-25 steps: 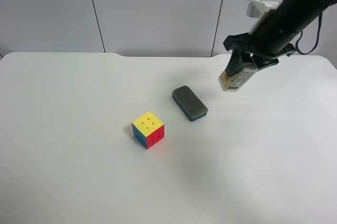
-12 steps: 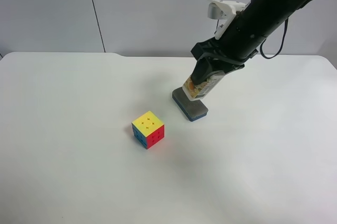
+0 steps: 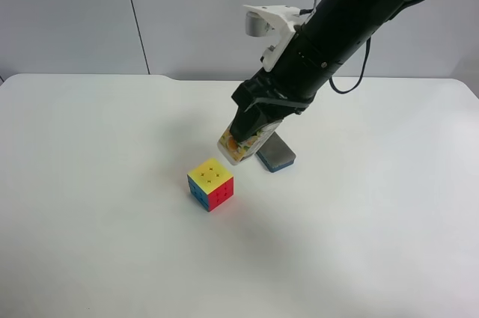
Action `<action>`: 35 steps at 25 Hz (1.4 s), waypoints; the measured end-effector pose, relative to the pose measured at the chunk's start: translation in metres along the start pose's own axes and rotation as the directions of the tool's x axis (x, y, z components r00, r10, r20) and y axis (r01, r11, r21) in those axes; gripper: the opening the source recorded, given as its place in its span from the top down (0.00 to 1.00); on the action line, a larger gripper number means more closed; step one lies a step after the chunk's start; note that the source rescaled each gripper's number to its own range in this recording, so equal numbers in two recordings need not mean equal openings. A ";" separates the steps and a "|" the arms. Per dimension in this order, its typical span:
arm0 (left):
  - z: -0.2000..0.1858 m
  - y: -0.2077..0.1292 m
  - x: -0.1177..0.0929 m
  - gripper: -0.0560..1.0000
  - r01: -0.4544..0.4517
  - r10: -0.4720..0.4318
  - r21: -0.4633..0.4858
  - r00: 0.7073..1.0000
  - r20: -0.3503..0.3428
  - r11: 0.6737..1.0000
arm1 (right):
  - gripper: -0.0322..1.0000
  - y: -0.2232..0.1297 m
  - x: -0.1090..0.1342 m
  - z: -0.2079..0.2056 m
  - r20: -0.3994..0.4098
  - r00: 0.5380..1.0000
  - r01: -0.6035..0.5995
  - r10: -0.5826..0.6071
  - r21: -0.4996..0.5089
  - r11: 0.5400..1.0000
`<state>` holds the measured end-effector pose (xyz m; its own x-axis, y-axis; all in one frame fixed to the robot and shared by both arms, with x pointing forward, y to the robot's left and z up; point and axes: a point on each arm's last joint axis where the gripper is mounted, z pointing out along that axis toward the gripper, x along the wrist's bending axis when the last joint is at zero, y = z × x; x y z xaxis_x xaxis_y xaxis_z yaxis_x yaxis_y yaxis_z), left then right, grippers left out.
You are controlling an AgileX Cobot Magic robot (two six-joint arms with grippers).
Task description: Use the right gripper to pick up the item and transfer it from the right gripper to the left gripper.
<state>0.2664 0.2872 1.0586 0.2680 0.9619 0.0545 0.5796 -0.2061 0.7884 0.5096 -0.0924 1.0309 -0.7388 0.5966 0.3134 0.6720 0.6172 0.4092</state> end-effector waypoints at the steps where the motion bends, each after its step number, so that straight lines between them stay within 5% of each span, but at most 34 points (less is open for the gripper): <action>1: 0.002 0.002 -0.001 0.00 -0.011 0.011 0.010 1.000 0.025 1.000 | 0.97 0.000 0.004 0.002 -0.006 1.000 0.013 -0.013 0.004 1.000; 9: 0.013 0.009 -0.006 0.00 -0.183 0.169 0.063 0.969 0.179 0.981 | 0.97 0.005 0.031 0.010 -0.093 0.993 0.075 -0.076 -0.019 0.997; 18: 0.028 0.015 -0.016 0.00 -0.336 0.287 0.104 0.900 0.327 0.936 | 0.97 0.009 0.057 0.014 -0.196 0.970 0.130 -0.142 -0.069 0.989; 35: 0.063 0.060 -0.040 0.00 -0.469 0.401 0.066 0.813 0.423 0.881 | 0.97 0.013 0.068 0.014 -0.272 0.955 0.088 -0.117 -0.116 0.989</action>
<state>0.3388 0.2251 1.0649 0.7758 0.6229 0.1008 0.4359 -0.6446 0.6281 0.4689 -0.0364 1.0460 -0.7983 0.3575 0.4847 0.5935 0.6037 0.5322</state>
